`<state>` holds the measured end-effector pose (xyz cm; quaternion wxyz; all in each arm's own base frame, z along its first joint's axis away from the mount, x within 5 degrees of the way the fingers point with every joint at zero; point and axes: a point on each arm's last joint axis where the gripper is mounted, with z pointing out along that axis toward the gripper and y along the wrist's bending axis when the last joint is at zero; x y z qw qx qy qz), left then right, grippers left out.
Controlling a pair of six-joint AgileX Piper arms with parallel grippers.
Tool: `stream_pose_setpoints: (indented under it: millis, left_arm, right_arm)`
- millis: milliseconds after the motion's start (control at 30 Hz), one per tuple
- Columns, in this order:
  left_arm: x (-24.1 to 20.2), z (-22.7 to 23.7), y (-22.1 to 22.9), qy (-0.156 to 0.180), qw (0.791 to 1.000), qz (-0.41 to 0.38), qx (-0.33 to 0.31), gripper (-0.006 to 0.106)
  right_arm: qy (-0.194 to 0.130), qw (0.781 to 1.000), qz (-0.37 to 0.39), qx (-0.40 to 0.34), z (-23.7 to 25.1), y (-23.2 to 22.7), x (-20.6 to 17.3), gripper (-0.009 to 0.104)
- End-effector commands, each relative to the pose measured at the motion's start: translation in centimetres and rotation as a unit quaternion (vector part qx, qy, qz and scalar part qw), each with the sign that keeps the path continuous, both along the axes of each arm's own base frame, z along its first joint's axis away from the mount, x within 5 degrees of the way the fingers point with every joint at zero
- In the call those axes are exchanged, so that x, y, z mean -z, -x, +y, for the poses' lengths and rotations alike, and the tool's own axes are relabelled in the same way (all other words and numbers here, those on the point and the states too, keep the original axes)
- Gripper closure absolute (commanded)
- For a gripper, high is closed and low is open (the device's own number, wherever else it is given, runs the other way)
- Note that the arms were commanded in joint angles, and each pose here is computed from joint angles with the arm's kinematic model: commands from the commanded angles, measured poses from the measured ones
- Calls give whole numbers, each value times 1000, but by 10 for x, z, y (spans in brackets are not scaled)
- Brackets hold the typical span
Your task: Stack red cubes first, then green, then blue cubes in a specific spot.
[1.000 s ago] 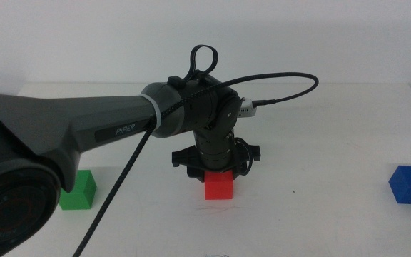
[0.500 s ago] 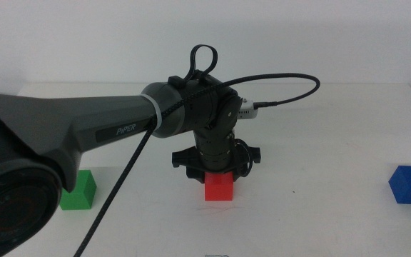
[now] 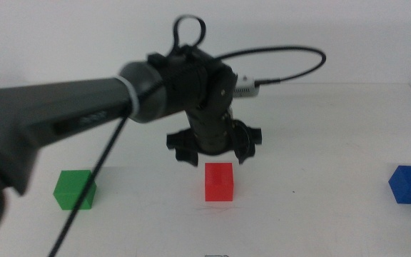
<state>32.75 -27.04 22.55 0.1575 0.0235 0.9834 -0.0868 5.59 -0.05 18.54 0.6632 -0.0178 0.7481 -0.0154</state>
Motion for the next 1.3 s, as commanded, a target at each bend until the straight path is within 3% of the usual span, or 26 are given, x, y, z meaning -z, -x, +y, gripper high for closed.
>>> stream_pose_setpoints:
  millis: [0,267,500,833,1267]
  left_arm:
    - [-56,10,8,28,997,-68,5,7]
    - [-117,66,24,-25,995,-99,9,7]
    - [-140,146,29,-86,996,-32,-15,7]
    - [-132,230,48,-65,996,7,-54,7]
    - [-123,238,47,-81,996,15,-44,7]
  right_arm:
    - [8,998,-56,-4,1,2,-15,1]
    - [8,998,-56,-4,1,2,-15,1]
    - [8,998,-56,-4,1,2,-15,1]
    - [8,998,-56,-4,1,2,-15,1]
    - [8,998,-56,-4,1,2,-15,1]
